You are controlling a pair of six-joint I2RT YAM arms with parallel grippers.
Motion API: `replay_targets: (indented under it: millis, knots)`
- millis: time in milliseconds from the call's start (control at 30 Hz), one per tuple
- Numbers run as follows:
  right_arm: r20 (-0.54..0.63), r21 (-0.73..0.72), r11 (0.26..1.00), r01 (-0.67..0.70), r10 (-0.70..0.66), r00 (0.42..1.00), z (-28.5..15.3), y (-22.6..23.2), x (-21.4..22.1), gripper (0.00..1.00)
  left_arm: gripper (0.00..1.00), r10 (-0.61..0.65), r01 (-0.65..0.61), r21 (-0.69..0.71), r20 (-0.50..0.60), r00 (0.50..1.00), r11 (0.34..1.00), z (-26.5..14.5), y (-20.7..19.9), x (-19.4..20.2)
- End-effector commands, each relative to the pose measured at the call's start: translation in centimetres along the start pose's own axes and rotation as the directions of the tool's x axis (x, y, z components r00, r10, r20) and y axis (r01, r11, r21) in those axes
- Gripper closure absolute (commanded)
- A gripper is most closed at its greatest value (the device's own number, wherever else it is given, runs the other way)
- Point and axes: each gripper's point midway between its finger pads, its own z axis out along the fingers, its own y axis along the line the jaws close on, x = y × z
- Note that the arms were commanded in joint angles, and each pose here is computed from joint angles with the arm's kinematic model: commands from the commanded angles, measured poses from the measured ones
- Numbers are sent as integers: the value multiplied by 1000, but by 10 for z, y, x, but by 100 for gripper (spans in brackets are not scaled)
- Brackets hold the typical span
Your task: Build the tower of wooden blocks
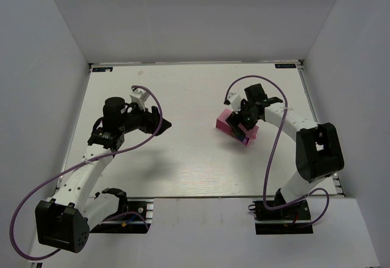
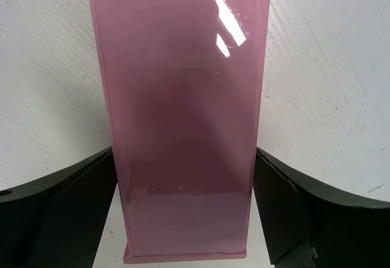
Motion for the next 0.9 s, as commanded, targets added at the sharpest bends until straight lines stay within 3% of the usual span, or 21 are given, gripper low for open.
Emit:
replay_targets:
  millis: [0, 467, 700, 867]
  knots:
    - [25, -15, 1000, 2, -1, 1000, -1, -3, -9, 10, 9, 35, -36, 38, 39, 999, 999, -5, -11, -12]
    - [57, -54, 999, 11, -8, 998, 2, -5, -32, 11, 9, 35, -36, 38, 39, 999, 999, -5, -11, -12]
    - [47, -75, 997, 8, -5, 999, 6, -3, -31, 27, 9, 35, -36, 38, 39, 999, 999, -5, -11, -12]
    - [44, -76, 997, 4, -1, 999, 5, -4, -30, 50, 9, 35, -36, 38, 39, 999, 999, -5, -11, -12]
